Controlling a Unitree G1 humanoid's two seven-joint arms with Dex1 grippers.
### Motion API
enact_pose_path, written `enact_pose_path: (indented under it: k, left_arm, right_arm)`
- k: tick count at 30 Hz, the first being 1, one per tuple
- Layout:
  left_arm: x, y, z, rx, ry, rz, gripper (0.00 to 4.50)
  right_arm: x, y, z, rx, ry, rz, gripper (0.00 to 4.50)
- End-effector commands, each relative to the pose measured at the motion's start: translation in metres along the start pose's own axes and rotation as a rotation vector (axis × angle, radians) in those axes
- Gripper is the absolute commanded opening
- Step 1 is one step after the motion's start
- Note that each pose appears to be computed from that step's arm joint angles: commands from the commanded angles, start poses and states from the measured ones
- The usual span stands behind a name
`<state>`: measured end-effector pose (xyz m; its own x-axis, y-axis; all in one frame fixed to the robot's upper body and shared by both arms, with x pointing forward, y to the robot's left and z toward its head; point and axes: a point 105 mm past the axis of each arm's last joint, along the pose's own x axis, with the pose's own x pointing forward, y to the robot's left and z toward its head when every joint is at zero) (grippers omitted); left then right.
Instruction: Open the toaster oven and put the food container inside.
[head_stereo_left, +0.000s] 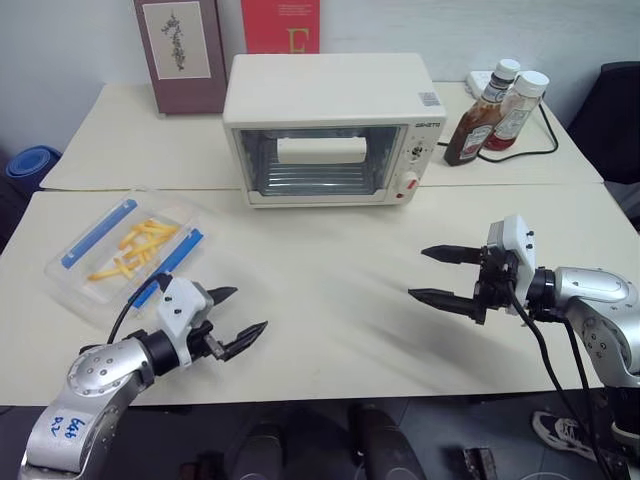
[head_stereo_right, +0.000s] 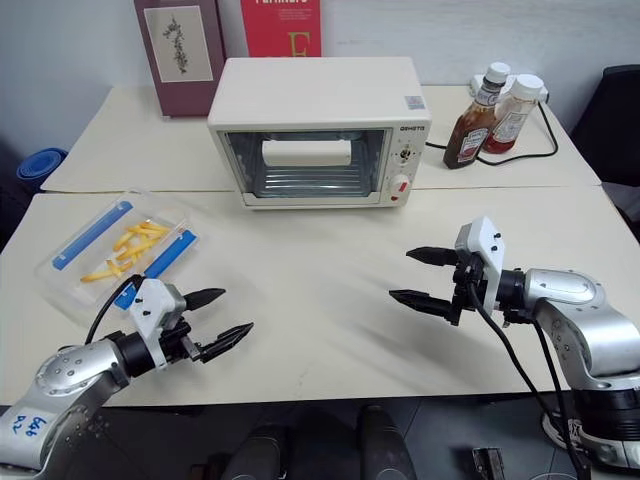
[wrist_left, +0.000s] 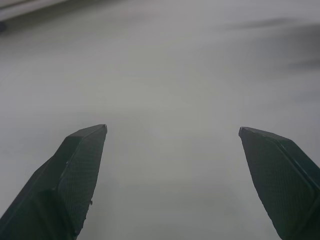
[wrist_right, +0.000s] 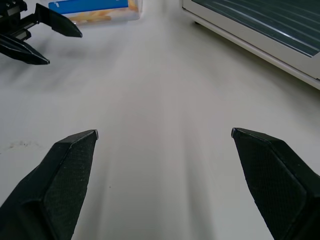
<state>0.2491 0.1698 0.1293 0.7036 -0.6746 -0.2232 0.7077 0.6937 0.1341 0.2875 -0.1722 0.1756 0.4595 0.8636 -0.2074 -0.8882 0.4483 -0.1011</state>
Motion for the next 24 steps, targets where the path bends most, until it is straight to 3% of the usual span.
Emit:
enact_pose_path:
  k: [1, 5, 13, 18, 24]
  left_arm:
    - [0.001, 0.001, 0.006, 0.025, -0.014, -0.018, 4.5]
    - [0.0, 0.006, 0.013, -0.075, -0.055, 0.012, 4.5]
    - [0.016, -0.007, 0.054, -0.182, -0.248, -0.071, 4.5]
    - [0.023, -0.004, 0.079, -0.159, -0.288, -0.117, 4.5]
    - [0.014, 0.012, 0.129, -0.019, -0.34, -0.201, 4.5]
  right_arm:
    - [0.001, 0.004, 0.007, -0.022, -0.031, -0.002, 4.47]
    - [0.007, 0.003, 0.002, -0.012, -0.024, -0.053, 4.47]
    - [0.041, 0.005, 0.032, 0.102, -0.189, 0.002, 4.47]
    - [0.063, -0.013, 0.047, 0.056, -0.214, -0.033, 4.47]
    - [0.082, -0.049, 0.086, -0.001, -0.298, -0.053, 4.47]
